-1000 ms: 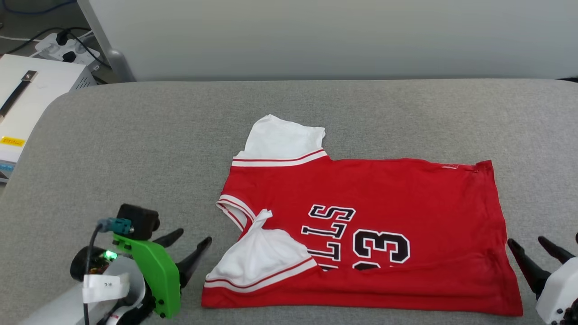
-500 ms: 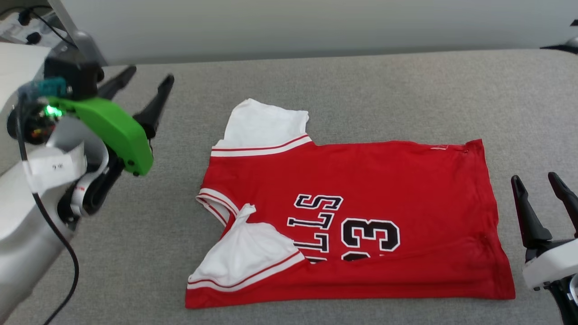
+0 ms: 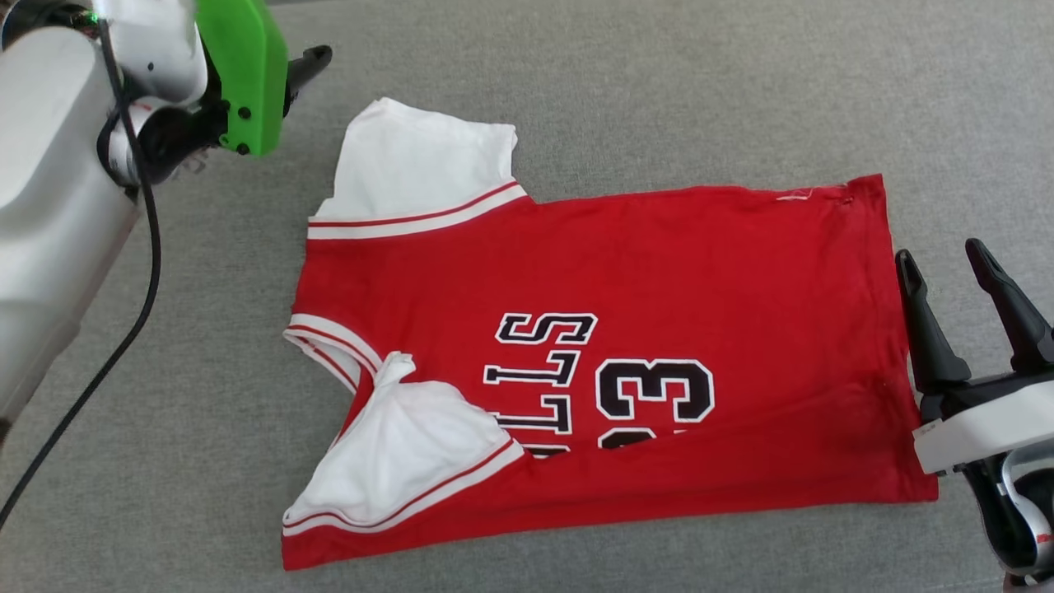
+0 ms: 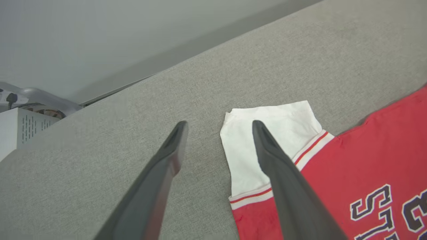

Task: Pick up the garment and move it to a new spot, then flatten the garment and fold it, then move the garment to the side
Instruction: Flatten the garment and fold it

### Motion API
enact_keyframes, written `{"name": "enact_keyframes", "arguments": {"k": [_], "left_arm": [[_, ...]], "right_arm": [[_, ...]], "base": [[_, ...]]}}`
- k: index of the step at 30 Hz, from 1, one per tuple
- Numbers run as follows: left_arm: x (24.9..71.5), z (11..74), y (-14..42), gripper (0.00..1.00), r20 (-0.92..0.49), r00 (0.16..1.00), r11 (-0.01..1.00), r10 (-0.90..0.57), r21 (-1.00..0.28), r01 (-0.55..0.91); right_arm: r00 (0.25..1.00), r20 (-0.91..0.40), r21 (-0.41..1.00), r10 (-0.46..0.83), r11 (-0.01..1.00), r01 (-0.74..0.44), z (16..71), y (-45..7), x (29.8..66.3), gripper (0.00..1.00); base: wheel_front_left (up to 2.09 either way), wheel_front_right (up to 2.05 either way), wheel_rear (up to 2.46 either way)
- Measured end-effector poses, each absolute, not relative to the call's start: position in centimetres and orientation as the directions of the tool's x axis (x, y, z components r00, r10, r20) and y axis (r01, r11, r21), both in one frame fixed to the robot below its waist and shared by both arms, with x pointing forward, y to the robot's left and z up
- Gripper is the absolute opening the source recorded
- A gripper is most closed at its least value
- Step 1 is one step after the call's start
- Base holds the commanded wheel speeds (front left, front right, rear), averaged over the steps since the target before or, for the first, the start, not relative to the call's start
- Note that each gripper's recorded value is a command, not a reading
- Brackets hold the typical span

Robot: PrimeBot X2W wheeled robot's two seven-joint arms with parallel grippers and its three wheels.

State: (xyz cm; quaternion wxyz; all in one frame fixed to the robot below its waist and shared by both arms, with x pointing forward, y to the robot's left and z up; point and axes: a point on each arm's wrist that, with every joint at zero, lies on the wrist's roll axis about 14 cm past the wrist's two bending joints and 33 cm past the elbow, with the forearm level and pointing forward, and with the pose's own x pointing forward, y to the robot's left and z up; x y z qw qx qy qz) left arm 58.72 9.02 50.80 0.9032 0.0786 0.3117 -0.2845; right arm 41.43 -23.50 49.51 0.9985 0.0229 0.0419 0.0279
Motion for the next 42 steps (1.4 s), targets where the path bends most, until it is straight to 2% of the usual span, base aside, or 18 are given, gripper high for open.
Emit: {"name": "enact_keyframes", "arguments": {"k": [5,9,15,19,20,21,22,27,32,37,42], "left_arm": [[59.6,46.0,8.2,1.0,-0.77,0.49,0.807,-0.409,-0.054,0.588],[60.1,42.4,7.5,1.0,-0.837,0.404,0.793,-0.37,-0.059,0.607],[60.2,37.3,7.1,1.0,-0.889,0.314,0.788,-0.334,-0.081,0.61],[60.8,36.2,6.7,1.0,-0.897,0.297,0.78,-0.328,-0.08,0.62],[60.8,36.1,6.6,0.77,-0.898,0.291,0.776,-0.33,-0.083,0.625],[60.8,36.1,6.5,0.24,-0.898,0.287,0.773,-0.333,-0.086,0.629],[60.7,36.1,6.4,0.0,-0.898,0.285,0.769,-0.335,-0.087,0.633],[60.1,37.0,5.5,0.0,-0.876,0.311,0.738,-0.369,-0.073,0.671],[59.2,38.9,5.1,0.0,-0.819,0.379,0.724,-0.43,-0.063,0.687],[58.6,42.5,4.8,0.0,-0.731,0.467,0.704,-0.497,-0.026,0.71],[56.9,45.2,5.1,0.0,-0.658,0.519,0.691,-0.545,-0.003,0.723]], "right_arm": [[0.992,-0.114,0.04,0.058,0.998,-0.054,48.0,-23.7,42.5,1.0],[0.988,-0.145,0.037,0.05,0.998,-0.045,46.6,-24.1,43.1,1.0],[0.982,-0.187,0.026,0.02,1.0,-0.015,44.6,-25.2,43.2,1.0],[0.978,-0.21,0.01,-0.007,1.0,0.009,43.9,-26.2,42.8,1.0],[0.977,-0.214,0.007,-0.012,1.0,0.013,43.8,-26.3,42.7,1.0],[0.976,-0.217,0.005,-0.016,1.0,0.018,43.7,-26.5,42.6,1.0],[0.976,-0.216,0.004,-0.02,1.0,0.021,43.7,-26.6,42.6,1.0],[0.983,-0.183,-0.014,-0.027,1.0,0.025,44.8,-27.3,42.9,1.0],[0.991,-0.135,-0.087,-0.018,0.996,0.006,48.1,-28.6,44.2,1.0],[0.975,-0.22,-0.143,0.023,0.988,-0.055,49.9,-29.6,45.3,1.0],[0.929,-0.366,-0.135,0.06,0.984,-0.117,50.7,-30.0,46.5,1.0]], "base": [[0.0,0.0,0.0],[0.0,0.0,0.0],[0.0,0.0,0.0],[0.0,0.0,0.0],[0.0,0.0,0.0],[0.0,0.0,0.0],[0.0,0.0,0.0],[0.0,0.0,0.0],[0.0,0.0,0.0],[0.0,0.0,0.0],[0.0,0.0,0.0]]}}
